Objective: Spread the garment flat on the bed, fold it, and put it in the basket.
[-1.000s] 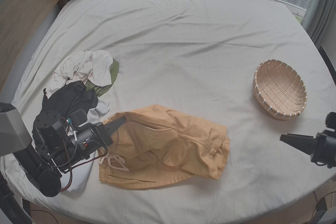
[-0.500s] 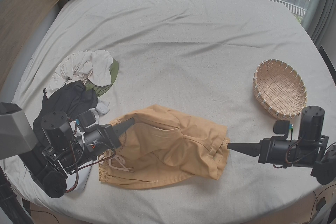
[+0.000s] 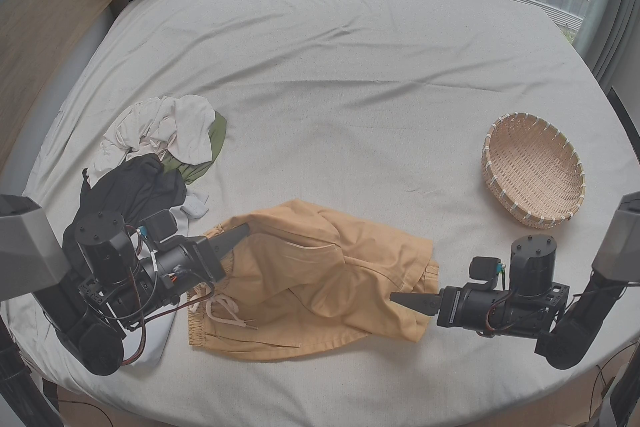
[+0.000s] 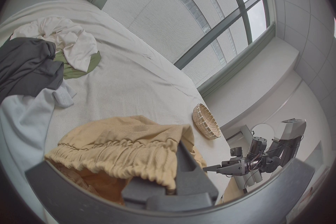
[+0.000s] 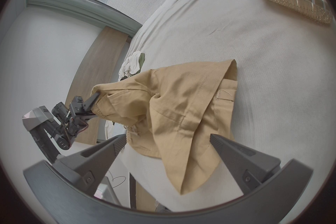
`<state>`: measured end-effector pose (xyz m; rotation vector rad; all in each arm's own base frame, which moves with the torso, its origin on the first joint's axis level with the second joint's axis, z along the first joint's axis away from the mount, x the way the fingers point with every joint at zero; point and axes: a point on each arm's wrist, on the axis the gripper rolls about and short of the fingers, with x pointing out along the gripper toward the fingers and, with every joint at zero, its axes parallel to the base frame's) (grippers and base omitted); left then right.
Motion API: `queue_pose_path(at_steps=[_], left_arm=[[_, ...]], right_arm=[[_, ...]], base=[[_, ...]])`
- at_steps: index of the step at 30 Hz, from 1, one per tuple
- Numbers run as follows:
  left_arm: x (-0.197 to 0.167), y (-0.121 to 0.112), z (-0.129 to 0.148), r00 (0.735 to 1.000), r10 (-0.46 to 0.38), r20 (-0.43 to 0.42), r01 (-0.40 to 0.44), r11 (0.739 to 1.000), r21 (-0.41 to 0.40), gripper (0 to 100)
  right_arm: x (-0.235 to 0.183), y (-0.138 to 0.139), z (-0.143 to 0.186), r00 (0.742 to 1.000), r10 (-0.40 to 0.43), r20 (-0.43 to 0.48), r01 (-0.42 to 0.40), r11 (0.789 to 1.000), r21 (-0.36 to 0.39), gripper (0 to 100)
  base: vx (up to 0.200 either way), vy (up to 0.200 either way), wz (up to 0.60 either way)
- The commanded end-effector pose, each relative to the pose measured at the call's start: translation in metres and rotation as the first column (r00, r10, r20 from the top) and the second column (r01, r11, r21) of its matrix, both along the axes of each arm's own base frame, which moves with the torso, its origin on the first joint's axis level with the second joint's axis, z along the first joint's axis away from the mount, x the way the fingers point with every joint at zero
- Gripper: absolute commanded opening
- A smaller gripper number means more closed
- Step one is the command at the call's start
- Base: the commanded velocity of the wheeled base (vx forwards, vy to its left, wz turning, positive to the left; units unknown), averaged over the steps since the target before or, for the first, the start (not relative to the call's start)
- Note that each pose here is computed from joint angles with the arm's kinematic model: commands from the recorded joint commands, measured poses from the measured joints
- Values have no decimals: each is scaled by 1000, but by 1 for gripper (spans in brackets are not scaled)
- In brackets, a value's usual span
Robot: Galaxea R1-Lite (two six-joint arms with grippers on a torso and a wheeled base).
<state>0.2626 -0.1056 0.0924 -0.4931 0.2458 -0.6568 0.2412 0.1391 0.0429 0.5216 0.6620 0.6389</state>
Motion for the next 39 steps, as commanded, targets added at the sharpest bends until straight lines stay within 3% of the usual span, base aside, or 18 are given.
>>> queue_pose_path(at_steps=[1,9,18,25,30,33,39], left_arm=[[-1,0,-1,1000,-1,5,1,1000,14,0],[0,0,-1,1000,-1,5,1,1000,16,0],[-2,1,-3,1000,-1,-1,1,1000,20,0],[-2,1,-4,1000,1,-6,0,1000,22,0],[-1,1,-4,1000,1,-7,0,1000,22,0],[-2,1,-5,1000,1,-11,0,1000,24,0],[-1,3,-5,1000,5,-11,-5,1000,24,0]], right_arm=[[5,5,-28,999,-5,-50,3,999,-35,100],[24,15,-38,1000,-7,-19,6,1000,-21,100],[53,31,-14,991,-13,133,4,998,68,100],[42,27,5,976,-14,216,-12,993,116,100],[25,21,18,977,-8,214,-21,991,132,100],[13,21,31,982,-8,190,-30,980,195,100],[15,21,38,979,-16,201,-30,974,223,100]], base=[[0,0,0],[0,0,0],[0,0,0],[0,0,0],[0,0,0],[0,0,0],[0,0,0]])
